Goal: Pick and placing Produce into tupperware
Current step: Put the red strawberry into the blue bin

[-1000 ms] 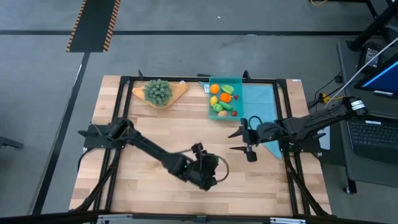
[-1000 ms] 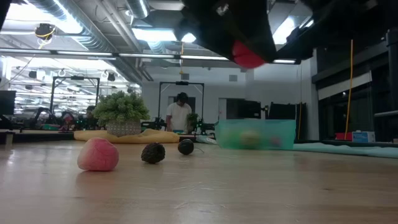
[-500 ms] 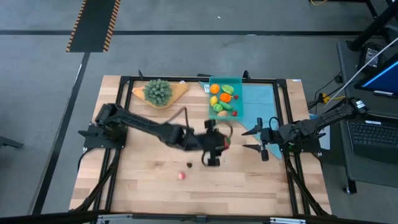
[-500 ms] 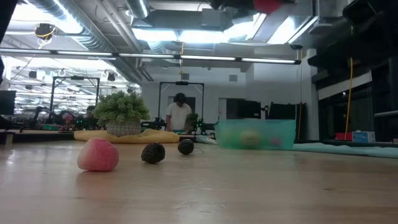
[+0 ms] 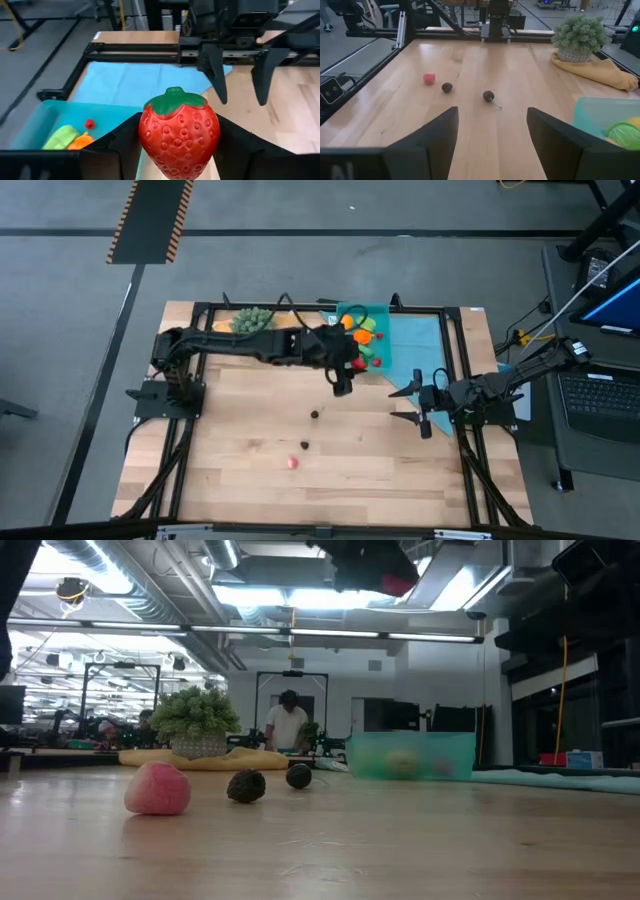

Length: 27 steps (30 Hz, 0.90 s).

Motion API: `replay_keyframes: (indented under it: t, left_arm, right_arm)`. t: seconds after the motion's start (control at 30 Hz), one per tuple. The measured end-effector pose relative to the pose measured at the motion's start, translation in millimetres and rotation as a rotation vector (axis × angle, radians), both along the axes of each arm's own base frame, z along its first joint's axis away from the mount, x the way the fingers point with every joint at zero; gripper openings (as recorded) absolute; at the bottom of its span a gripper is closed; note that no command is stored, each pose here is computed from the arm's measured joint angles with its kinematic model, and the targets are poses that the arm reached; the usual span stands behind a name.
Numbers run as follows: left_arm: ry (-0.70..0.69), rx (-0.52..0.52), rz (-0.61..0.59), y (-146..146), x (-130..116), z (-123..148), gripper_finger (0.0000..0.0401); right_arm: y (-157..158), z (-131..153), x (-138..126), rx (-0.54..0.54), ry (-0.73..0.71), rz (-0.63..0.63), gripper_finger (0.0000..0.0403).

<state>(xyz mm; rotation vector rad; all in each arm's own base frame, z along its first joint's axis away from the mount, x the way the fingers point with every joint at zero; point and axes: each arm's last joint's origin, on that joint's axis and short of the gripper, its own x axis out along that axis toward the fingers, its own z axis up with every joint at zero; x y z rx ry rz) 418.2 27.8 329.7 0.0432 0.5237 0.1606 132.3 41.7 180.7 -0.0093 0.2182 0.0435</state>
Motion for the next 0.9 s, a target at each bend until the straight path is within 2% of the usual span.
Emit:
replay_keyframes:
  t: [0.13,0.27,0.4,0.5,0.7,0.8,0.9]
  left_arm:
    - [-0.037,-0.031,-0.044,13,1,-13,0.019]
    - [-0.076,-0.029,-0.038,25,0,-39,0.019]
    - [-0.126,-0.049,-0.022,31,-5,-70,0.019]
    - [-0.195,-0.076,-0.065,33,-13,-79,0.019]
    - [-0.237,-0.072,-0.058,30,-47,-80,0.019]
    - [-0.295,-0.056,-0.063,26,-67,-77,0.019]
    - [-0.317,-0.049,-0.048,23,-91,-86,0.019]
  right_arm:
    - [0,0,0,-0.029,-0.003,0.005,0.0238]
    - [0,0,0,-0.047,-0.006,0.006,0.0238]
    - [0,0,0,-0.048,-0.006,0.006,0.0238]
    - [0,0,0,-0.048,-0.006,0.006,0.0238]
    - [-2,2,2,-0.035,-0.023,-0.009,0.0238]
    - [-6,4,7,0.002,-0.049,-0.057,0.0238]
    - [-12,2,12,0.023,-0.043,-0.109,0.0238]
